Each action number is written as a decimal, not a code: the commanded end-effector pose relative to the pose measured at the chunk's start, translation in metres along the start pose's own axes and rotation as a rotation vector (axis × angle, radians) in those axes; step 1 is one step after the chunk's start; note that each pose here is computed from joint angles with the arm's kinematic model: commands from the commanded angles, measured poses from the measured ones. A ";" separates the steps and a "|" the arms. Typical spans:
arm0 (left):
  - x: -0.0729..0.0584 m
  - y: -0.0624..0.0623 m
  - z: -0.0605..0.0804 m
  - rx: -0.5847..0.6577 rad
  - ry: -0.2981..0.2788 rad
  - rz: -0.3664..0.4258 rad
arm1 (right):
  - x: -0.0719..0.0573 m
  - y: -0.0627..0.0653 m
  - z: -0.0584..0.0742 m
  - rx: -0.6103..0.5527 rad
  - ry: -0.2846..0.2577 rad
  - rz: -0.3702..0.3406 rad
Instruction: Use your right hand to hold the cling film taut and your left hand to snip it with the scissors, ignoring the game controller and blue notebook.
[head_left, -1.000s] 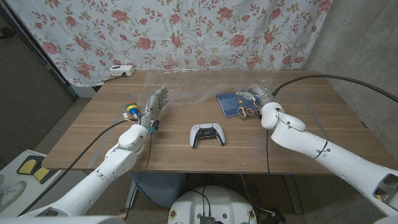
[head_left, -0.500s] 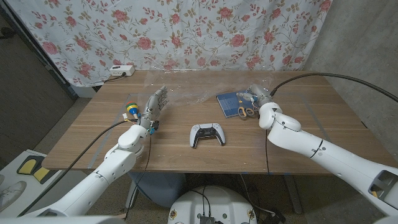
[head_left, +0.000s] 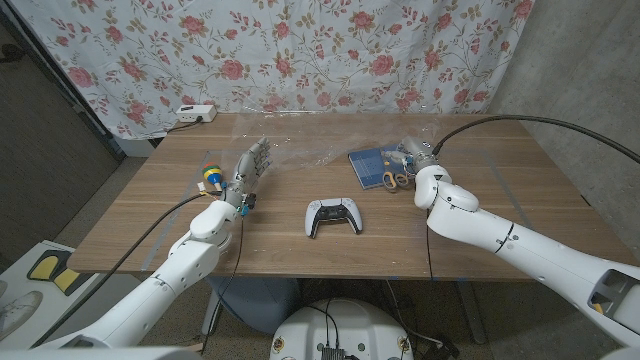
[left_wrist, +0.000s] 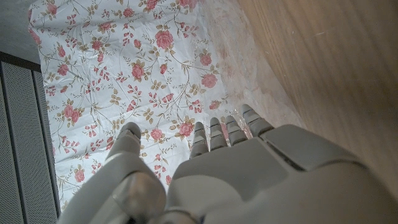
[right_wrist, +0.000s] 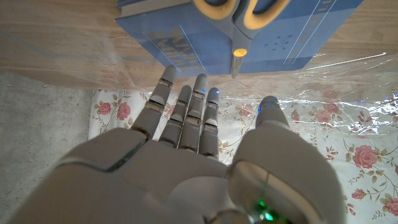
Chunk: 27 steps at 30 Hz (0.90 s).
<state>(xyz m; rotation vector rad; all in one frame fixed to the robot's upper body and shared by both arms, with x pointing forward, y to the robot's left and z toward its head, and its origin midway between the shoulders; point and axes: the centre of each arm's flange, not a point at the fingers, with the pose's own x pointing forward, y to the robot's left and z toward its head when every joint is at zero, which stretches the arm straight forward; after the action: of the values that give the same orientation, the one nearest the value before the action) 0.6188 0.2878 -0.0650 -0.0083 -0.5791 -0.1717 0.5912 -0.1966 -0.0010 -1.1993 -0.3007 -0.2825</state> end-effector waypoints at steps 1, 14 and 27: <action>0.004 -0.002 -0.001 -0.002 0.011 -0.009 | 0.004 0.002 -0.003 -0.011 0.015 0.014; 0.006 -0.002 -0.003 -0.001 0.016 -0.003 | 0.009 0.008 -0.002 -0.016 0.023 0.043; 0.007 -0.003 -0.004 -0.005 0.017 -0.006 | 0.010 0.011 0.006 -0.050 0.021 0.035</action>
<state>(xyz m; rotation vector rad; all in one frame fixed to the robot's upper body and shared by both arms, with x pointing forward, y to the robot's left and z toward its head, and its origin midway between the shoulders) 0.6251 0.2854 -0.0644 -0.0072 -0.5631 -0.1751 0.6024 -0.1944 -0.0043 -1.2265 -0.2558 -0.2689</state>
